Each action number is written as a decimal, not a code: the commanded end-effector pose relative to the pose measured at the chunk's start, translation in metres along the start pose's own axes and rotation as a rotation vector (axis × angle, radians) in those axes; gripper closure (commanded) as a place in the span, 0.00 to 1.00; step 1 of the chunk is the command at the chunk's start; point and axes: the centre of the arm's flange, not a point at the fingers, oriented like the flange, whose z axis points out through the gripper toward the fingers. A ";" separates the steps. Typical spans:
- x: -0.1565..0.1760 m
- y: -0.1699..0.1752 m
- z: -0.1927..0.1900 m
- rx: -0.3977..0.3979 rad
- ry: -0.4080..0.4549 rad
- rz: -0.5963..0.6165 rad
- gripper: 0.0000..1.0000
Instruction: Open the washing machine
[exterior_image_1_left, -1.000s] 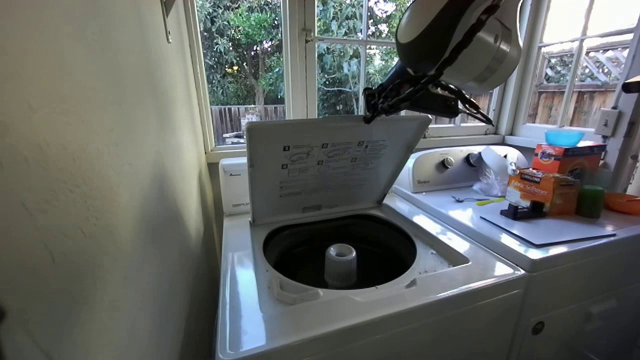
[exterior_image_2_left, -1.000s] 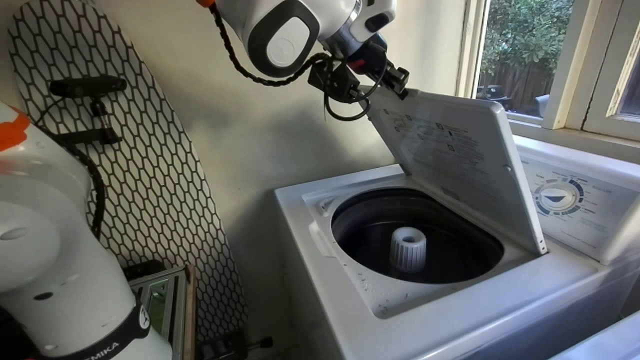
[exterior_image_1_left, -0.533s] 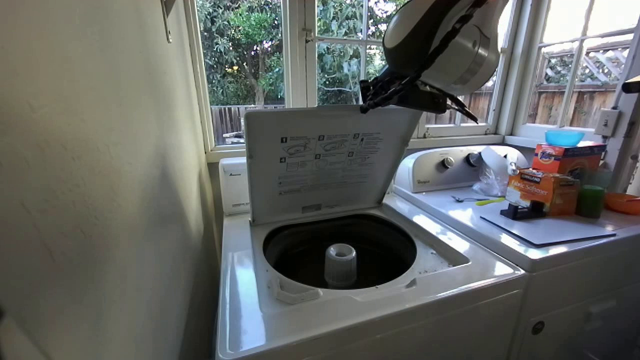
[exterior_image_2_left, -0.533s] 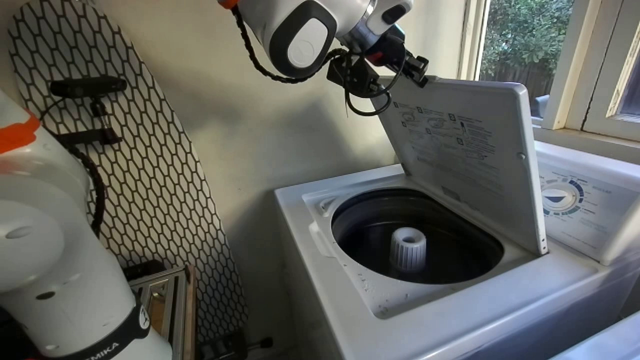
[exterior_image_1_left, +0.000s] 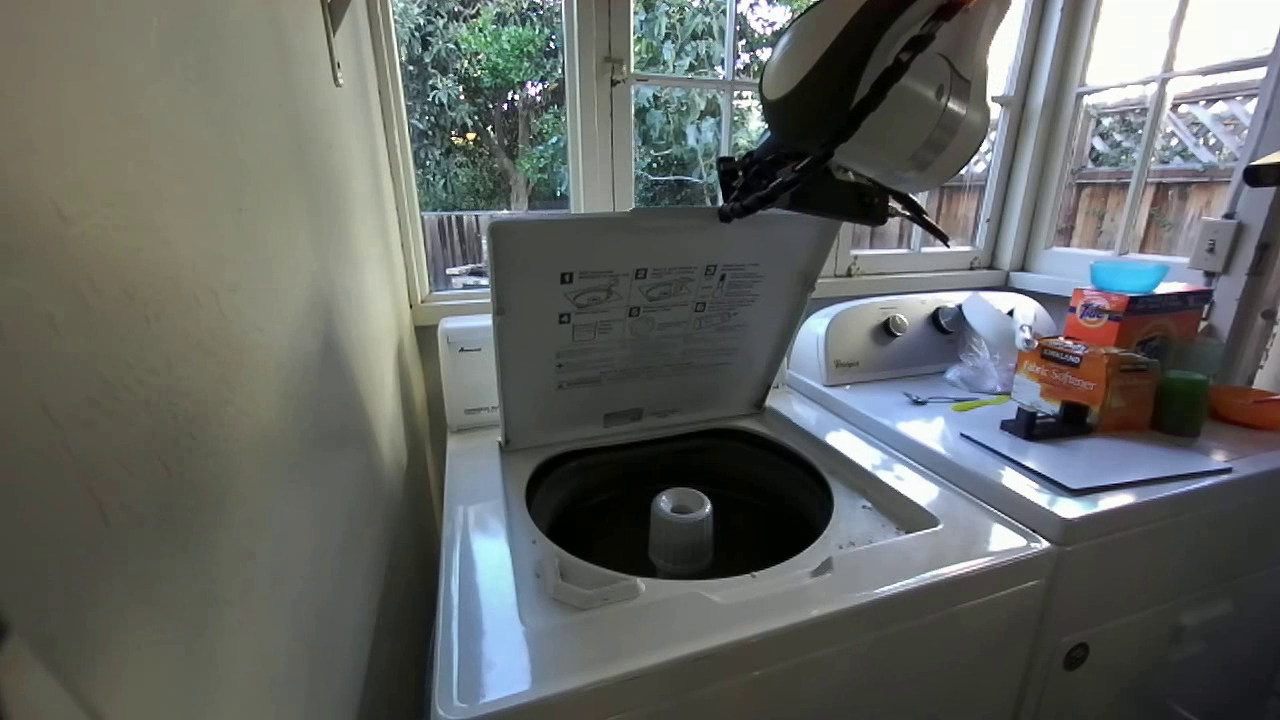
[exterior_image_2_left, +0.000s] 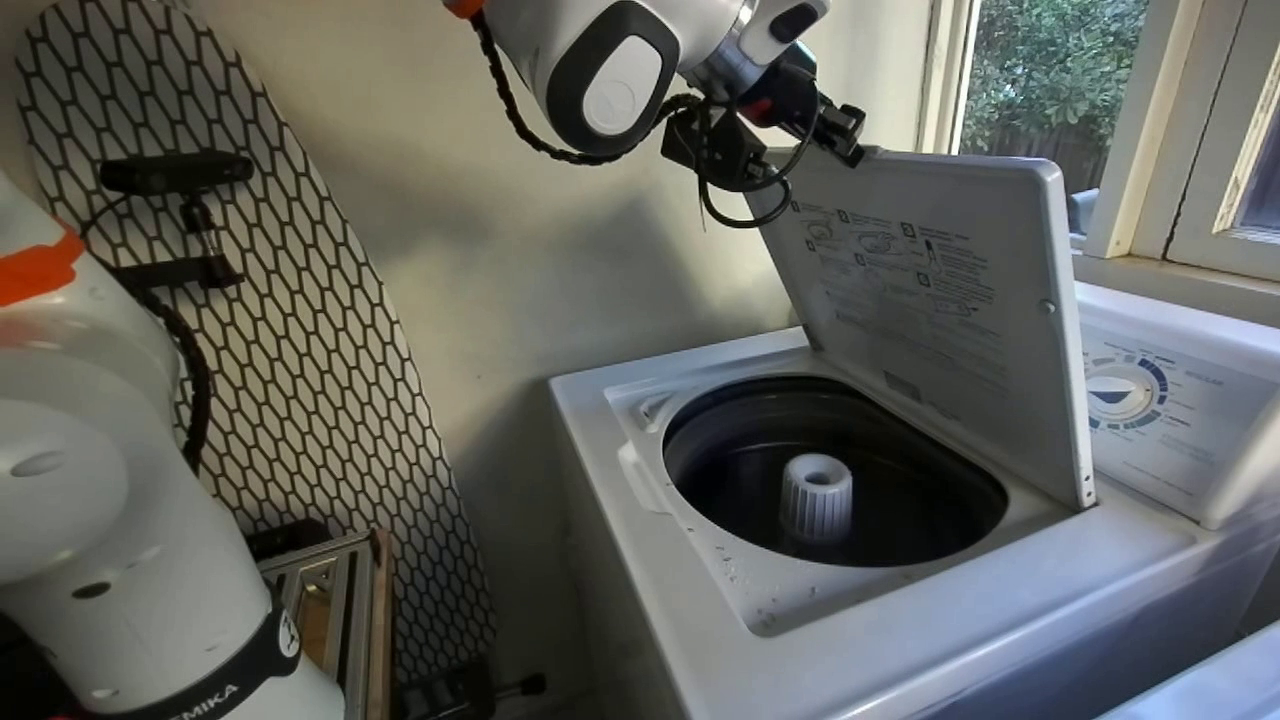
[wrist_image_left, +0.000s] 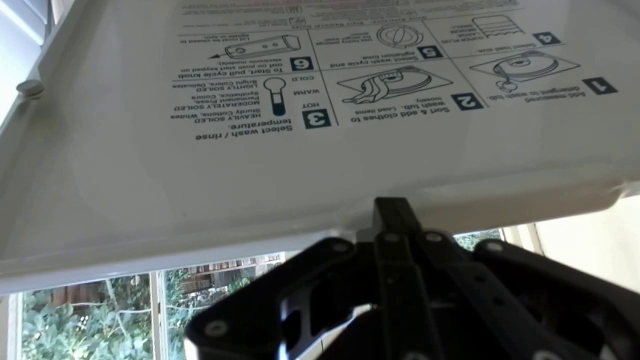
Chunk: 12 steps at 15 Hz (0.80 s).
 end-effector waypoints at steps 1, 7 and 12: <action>0.017 0.014 0.030 -0.051 0.071 0.011 1.00; 0.034 0.025 0.061 -0.065 0.098 0.023 1.00; 0.047 0.036 0.083 -0.068 0.117 0.024 1.00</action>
